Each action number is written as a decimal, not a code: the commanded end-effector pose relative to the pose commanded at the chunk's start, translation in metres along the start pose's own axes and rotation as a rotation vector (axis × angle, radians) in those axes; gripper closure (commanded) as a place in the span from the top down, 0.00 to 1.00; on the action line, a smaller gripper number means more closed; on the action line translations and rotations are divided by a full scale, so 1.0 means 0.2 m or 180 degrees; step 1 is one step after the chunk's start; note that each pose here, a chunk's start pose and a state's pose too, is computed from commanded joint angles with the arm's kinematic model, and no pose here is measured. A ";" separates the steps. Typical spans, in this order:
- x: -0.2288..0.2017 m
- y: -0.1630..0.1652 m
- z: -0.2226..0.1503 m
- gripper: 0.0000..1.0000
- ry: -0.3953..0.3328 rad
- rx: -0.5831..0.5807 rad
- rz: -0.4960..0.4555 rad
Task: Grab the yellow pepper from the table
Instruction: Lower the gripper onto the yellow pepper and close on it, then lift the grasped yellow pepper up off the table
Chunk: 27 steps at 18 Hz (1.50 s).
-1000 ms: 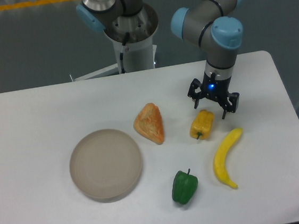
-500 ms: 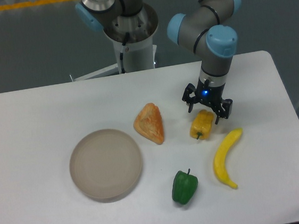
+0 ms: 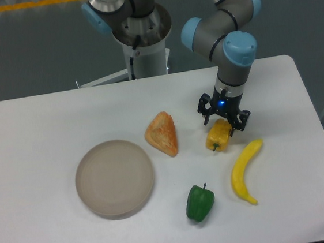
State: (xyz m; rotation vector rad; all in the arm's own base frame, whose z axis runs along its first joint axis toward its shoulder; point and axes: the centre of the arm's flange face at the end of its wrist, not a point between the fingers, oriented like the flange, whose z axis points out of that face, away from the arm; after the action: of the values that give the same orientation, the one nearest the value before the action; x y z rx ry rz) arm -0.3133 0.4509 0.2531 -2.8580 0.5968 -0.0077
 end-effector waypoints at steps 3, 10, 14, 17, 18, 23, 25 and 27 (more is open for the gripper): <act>-0.01 0.00 0.00 0.36 -0.0008 0.0007 0.0002; -0.06 -0.04 -0.08 0.33 -0.0112 0.0042 0.0024; -0.20 -0.13 -0.33 0.33 -0.0446 0.0145 0.0125; -0.27 -0.19 -0.51 0.33 -0.0674 0.0198 0.0187; -0.30 -0.20 -0.57 0.33 -0.0738 0.0205 0.0194; -0.37 -0.24 -0.70 0.33 -0.0896 0.0129 0.0213; -0.38 -0.23 -0.71 0.33 -0.0917 0.0094 0.0214; -0.40 -0.24 -0.72 0.33 -0.0946 0.0064 0.0211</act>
State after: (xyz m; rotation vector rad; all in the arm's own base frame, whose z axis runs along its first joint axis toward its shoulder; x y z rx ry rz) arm -0.3743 0.4938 0.4066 -2.7423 0.6224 0.4112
